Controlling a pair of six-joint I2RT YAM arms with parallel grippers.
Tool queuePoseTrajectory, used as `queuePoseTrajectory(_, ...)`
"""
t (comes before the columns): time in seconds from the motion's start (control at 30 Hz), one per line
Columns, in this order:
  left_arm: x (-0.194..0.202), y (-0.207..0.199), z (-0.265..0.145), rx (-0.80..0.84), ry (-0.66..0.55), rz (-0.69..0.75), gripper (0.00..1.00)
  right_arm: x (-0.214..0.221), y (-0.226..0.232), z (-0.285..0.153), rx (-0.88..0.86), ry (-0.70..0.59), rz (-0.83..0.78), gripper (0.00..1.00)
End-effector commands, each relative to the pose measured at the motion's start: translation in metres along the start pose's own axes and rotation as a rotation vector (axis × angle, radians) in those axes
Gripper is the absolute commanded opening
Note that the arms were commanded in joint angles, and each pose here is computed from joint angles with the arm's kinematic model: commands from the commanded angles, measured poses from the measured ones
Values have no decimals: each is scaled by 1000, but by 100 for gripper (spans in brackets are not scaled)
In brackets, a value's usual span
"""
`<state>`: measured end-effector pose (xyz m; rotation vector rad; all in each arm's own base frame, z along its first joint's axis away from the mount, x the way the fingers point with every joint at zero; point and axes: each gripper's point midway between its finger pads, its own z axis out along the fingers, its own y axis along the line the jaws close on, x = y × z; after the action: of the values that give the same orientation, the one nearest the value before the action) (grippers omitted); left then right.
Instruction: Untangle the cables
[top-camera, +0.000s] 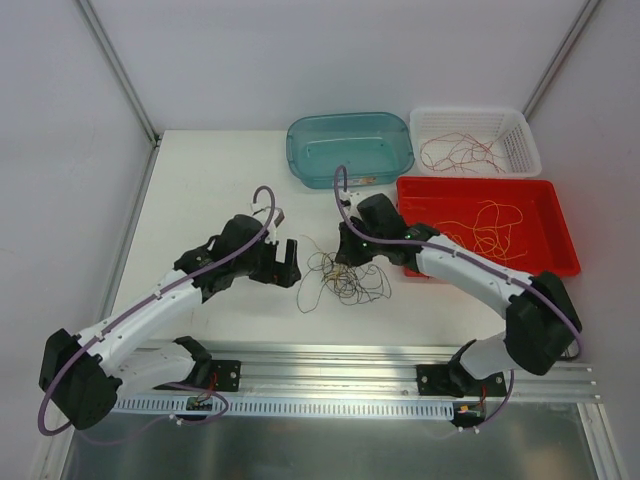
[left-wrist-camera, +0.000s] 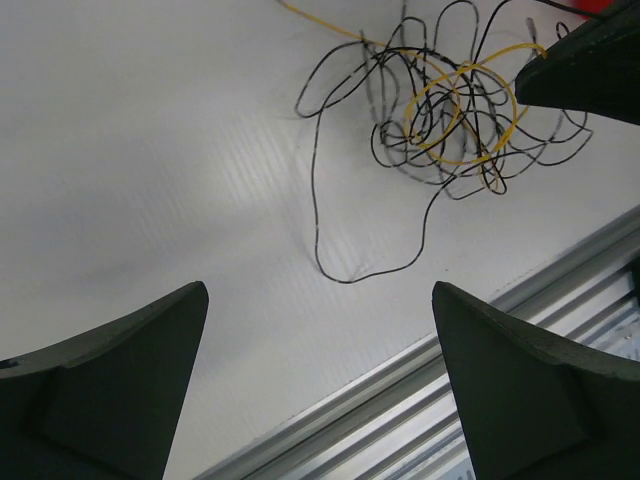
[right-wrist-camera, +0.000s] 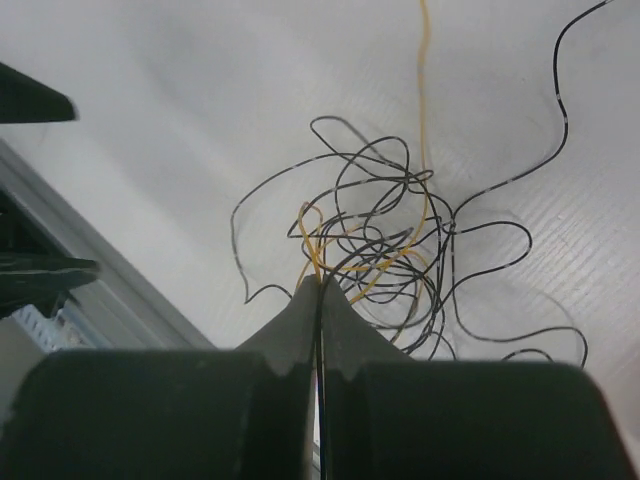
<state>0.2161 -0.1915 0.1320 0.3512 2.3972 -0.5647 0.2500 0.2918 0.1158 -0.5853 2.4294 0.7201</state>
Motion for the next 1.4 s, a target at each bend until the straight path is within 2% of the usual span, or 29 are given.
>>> queuePoseTrajectory(0.0,-18,-29,-5,75,-90,-84,96,-26,26,-38,-35,-112,-60,1)
queuePoseTrajectory(0.13,-27,-51,-10,117,-148,-129,95,-38,45,-68,-67,-184,-101,1)
queuePoseTrajectory(0.3,-40,-74,-17,169,-211,-89,93,-37,69,-84,-151,-199,-164,1)
queuePoseTrajectory(0.5,-39,-103,-23,290,-228,114,89,-27,88,-88,-247,-184,-227,1)
queuePoseTrajectory(0.77,-36,-98,-14,279,-234,281,79,-21,103,-98,-334,-171,-301,1)
queuePoseTrajectory(0.9,-37,-100,-17,301,-251,382,67,-14,103,-99,-350,-162,-326,1)
queuePoseTrajectory(1.0,-35,-105,-18,337,-245,431,50,-12,106,-101,-372,-168,-341,2)
queuePoseTrajectory(1.13,-35,-112,-16,366,-229,444,19,-13,105,-99,-370,-166,-349,2)
queuePoseTrajectory(1.17,-36,-112,-15,363,-227,440,7,-12,103,-96,-363,-160,-350,2)
queuePoseTrajectory(1.2,-37,-112,-15,359,-228,437,3,-11,102,-94,-357,-155,-350,2)
queuePoseTrajectory(1.37,-60,-105,-30,289,-319,390,0,-2,71,-71,-220,-120,-309,9)
